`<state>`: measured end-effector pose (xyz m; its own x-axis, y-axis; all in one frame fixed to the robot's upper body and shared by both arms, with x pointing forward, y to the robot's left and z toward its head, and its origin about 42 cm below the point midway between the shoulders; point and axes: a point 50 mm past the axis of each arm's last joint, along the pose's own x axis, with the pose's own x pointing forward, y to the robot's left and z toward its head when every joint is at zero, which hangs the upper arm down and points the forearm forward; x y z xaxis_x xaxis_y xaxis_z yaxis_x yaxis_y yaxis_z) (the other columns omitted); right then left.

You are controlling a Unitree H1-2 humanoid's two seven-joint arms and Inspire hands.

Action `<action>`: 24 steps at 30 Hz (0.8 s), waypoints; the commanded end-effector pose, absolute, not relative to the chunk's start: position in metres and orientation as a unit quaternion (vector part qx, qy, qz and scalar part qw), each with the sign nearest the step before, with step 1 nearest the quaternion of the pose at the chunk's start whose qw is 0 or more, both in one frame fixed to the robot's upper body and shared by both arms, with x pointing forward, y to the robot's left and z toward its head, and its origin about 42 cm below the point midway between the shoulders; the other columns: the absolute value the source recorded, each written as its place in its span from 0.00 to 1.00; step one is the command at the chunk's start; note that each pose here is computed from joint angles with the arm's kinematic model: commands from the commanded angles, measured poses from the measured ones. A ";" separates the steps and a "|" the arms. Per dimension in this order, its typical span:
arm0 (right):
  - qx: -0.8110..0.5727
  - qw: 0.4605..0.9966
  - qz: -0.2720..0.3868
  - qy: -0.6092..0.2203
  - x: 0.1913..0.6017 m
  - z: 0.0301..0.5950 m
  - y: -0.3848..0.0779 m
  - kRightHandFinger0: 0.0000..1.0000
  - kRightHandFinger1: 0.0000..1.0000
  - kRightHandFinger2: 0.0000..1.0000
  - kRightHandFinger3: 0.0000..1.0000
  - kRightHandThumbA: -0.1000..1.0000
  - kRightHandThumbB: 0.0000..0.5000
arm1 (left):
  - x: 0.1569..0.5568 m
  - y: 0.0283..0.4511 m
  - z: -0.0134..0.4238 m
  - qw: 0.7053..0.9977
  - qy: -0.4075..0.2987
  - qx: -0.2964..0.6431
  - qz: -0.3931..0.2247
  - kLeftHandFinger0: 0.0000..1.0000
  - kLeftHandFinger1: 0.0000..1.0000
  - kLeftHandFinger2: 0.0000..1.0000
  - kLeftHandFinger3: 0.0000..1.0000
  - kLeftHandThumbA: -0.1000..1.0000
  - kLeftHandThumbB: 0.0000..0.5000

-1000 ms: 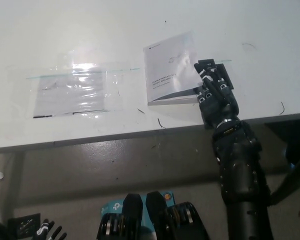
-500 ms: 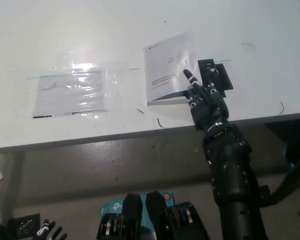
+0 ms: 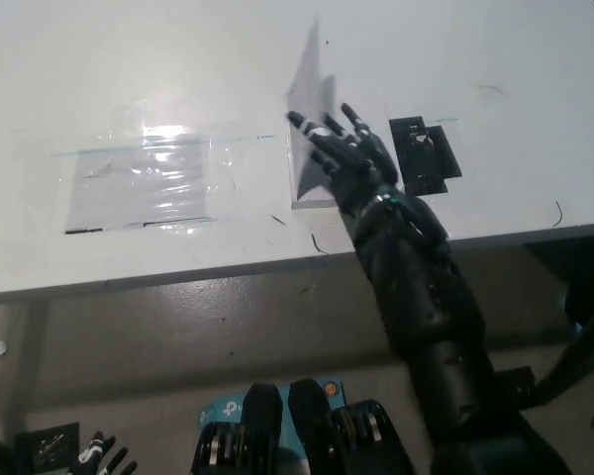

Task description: The robot uses its right hand to slide under the cover of the book kept in the middle of the desk and open it

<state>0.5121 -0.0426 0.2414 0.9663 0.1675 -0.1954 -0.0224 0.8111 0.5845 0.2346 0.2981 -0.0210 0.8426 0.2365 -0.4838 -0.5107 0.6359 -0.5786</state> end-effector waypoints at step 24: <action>0.009 0.983 0.154 0.096 0.508 0.191 -0.018 0.78 0.82 0.86 1.00 1.00 0.33 | 0.252 0.298 -0.009 0.899 0.166 -0.358 0.189 0.78 0.78 0.79 0.86 0.89 0.38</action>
<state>0.5088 -0.0236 0.1948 0.9466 0.2735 -0.1706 -0.2573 0.9599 0.1112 0.2449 0.2936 -0.0167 0.8556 0.2179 -0.4695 -0.4856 0.6517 -0.5827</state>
